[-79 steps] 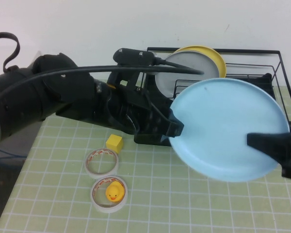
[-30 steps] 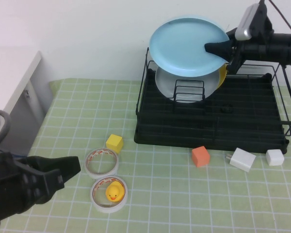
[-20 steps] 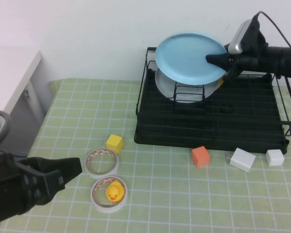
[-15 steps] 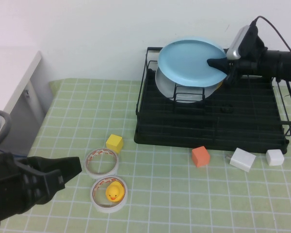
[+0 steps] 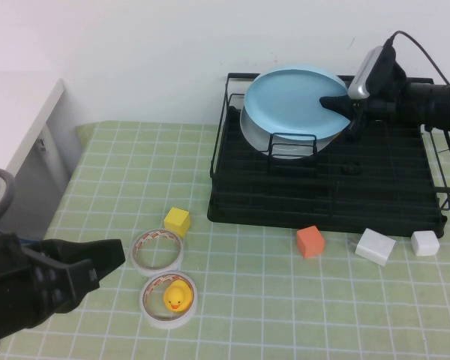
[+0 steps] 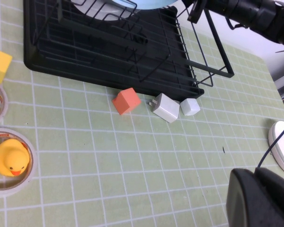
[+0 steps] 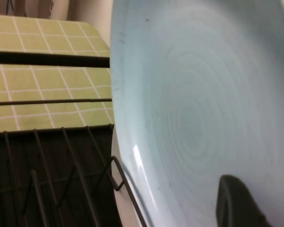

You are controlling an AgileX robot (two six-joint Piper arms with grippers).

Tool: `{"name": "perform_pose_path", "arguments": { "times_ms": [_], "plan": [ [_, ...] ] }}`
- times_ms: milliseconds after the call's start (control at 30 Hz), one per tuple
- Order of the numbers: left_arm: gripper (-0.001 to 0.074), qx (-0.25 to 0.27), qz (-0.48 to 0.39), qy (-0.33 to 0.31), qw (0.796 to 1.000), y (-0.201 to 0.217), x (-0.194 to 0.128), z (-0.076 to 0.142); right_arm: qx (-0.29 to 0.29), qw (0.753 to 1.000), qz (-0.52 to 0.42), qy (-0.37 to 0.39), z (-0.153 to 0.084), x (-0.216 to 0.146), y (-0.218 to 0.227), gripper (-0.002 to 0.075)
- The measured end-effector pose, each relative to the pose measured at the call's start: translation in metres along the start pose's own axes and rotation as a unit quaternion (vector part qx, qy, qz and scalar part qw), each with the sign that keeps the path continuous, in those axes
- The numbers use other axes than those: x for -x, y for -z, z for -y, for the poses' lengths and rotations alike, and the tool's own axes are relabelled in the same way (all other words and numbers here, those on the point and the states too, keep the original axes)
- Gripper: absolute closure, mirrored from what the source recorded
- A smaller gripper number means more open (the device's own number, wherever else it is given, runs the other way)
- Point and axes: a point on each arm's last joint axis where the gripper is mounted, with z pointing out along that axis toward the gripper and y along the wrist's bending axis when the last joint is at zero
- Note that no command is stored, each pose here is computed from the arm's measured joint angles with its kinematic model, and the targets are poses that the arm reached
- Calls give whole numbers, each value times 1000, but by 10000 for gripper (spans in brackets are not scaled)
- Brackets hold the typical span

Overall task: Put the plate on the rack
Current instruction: Place the plate on the rack

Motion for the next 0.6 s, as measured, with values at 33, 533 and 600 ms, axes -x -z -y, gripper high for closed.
{"name": "perform_pose_path", "arguments": {
  "times_ms": [33, 533, 600],
  "plan": [
    [735, 0, 0, 0, 1000, 0, 0, 0, 0, 1000, 0, -3, 0, -1, 0, 588],
    [736, -1, -3, -3, 1000, 0, -1, 0, -40, 994, -5, -99, 6, -5, -1, 275],
    [736, -1, -3, -11, 1000, 0, -1, 0, -40, 993, -3, -111, 6, -4, -1, 273]
  ]
}}
